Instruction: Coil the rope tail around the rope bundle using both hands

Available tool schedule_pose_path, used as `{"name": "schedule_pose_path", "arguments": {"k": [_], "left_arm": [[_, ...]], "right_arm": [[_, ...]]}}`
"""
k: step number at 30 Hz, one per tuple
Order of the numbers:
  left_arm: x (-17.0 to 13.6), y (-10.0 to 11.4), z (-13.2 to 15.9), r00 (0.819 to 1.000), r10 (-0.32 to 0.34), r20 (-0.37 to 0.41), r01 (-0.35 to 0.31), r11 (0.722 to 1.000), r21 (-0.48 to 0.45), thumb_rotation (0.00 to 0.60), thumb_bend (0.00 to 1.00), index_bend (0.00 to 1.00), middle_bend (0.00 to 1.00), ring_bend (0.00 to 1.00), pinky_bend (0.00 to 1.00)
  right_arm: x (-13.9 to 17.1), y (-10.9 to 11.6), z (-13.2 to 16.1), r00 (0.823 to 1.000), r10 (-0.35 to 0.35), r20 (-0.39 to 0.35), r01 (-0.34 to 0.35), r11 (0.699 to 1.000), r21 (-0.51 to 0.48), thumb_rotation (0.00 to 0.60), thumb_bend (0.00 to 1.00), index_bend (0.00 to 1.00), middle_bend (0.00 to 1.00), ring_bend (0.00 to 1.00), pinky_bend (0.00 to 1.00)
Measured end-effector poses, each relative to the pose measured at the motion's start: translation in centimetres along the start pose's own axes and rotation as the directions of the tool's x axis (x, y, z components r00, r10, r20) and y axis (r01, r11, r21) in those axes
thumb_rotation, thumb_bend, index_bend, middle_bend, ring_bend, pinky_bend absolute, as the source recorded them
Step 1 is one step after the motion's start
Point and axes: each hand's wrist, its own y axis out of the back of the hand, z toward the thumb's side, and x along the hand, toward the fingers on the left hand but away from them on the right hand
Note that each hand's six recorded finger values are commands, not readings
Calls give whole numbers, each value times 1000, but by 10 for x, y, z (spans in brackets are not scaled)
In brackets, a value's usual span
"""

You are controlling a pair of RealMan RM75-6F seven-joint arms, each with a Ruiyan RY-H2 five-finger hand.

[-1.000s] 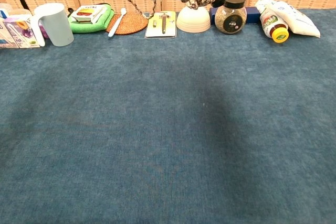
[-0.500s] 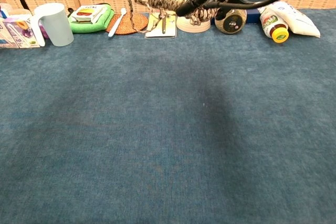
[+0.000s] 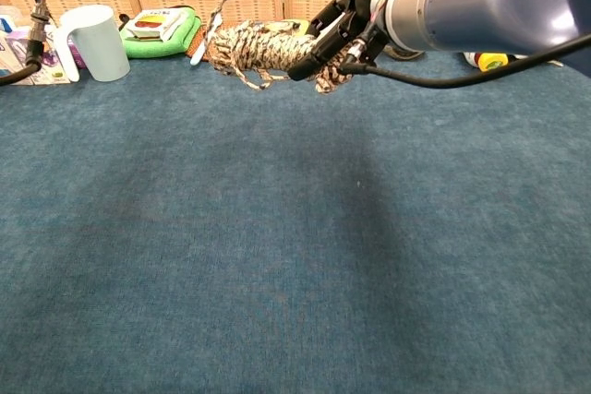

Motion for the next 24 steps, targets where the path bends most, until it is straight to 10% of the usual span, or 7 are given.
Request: {"name": "schedule_pose_path", "arguments": {"k": [24], "left_arm": [[48, -3, 14, 995, 84, -50, -87, 995, -56, 600, 463, 569, 0, 0, 0]], "right_arm": [[26, -26, 18, 964, 238, -116, -240, 971, -1, 600, 655, 655, 645, 571, 856]]}}
